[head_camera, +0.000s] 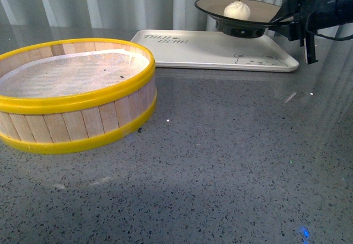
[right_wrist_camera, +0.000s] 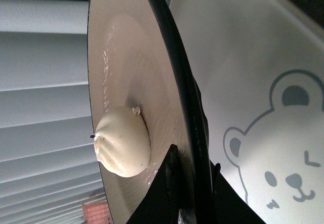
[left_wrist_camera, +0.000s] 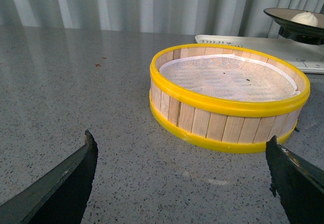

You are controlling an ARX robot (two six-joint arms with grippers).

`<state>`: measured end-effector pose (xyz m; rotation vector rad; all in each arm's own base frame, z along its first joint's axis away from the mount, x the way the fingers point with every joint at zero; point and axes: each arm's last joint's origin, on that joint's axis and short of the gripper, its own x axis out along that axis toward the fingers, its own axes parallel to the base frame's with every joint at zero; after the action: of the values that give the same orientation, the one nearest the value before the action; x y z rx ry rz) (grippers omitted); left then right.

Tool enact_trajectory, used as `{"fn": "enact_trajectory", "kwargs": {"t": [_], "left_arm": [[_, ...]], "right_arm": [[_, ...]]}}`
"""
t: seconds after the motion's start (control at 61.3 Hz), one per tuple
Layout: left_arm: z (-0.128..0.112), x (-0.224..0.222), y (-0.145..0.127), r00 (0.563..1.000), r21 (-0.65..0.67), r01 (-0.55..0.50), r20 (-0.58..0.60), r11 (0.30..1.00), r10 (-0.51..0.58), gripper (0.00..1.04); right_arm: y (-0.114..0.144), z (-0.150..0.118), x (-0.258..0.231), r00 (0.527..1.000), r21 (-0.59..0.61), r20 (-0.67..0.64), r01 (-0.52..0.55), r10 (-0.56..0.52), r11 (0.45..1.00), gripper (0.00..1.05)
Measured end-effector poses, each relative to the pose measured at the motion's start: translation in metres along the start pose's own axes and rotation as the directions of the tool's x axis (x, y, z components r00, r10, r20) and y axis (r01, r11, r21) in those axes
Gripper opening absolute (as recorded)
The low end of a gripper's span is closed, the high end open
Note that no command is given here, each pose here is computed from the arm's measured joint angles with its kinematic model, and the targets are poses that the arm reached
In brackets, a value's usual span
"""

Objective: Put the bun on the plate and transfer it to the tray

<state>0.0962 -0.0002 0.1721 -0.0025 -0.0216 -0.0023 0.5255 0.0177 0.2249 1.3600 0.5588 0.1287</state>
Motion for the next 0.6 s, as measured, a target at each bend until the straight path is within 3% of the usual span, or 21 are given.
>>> {"fn": "enact_trajectory", "kwargs": {"t": [0.342,0.603], "left_arm": [[0.000,0.000,0.000,1.000,0.000,0.000,0.000,1.000,0.000,0.98],[0.000,0.000,0.000,1.000,0.000,0.000,0.000,1.000,0.000,0.98]], "right_arm": [[-0.010,-0.006,0.017,0.999,-0.021,-0.037,0.027,-0.028,0.999,0.03],[-0.021,0.008,0.012,0.999,-0.009,-0.010,0.043,-0.043,0.999,0.03]]}}
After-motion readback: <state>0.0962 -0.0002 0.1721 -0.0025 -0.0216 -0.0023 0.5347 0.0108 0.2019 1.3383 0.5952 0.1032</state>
